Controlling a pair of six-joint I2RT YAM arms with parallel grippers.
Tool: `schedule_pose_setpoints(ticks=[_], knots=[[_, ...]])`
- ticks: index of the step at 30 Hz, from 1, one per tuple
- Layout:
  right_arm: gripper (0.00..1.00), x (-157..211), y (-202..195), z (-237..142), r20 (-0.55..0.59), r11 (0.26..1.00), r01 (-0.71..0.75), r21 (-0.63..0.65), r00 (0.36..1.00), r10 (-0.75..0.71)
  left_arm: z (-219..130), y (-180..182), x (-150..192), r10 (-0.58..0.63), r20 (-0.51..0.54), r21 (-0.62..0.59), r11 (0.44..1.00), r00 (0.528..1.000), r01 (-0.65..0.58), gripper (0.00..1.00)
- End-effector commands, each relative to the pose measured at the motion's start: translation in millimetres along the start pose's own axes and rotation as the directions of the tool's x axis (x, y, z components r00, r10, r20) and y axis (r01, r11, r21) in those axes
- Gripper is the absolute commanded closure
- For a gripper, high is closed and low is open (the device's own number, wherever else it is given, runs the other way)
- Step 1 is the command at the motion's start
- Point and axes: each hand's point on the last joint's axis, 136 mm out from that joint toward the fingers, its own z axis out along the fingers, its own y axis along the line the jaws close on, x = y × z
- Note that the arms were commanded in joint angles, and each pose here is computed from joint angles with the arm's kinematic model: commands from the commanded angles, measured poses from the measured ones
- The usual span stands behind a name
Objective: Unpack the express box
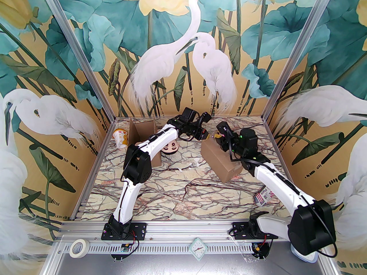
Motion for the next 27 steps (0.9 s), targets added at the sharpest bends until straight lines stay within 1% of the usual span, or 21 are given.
schedule_pose_setpoints(ticks=[1,19,20,27], knots=[[1.00,24,3,-10,-0.088,0.998,-0.056,0.015,0.994,0.058,24,53,86,-0.158,-0.241,-0.172,0.978,0.958,0.118,1.00],[1.00,42,10,-34,-0.133,0.994,-0.099,0.040,0.986,0.104,23,58,85,-0.173,-0.232,-0.190,0.973,0.957,0.130,1.00],[1.00,43,11,-35,-0.133,0.994,-0.103,0.040,0.985,0.107,31,62,94,-0.185,-0.251,-0.192,0.972,0.950,0.138,1.00],[1.00,46,14,-45,-0.142,0.991,-0.123,0.051,0.981,0.129,31,65,95,-0.192,-0.248,-0.199,0.969,0.950,0.144,1.00]])
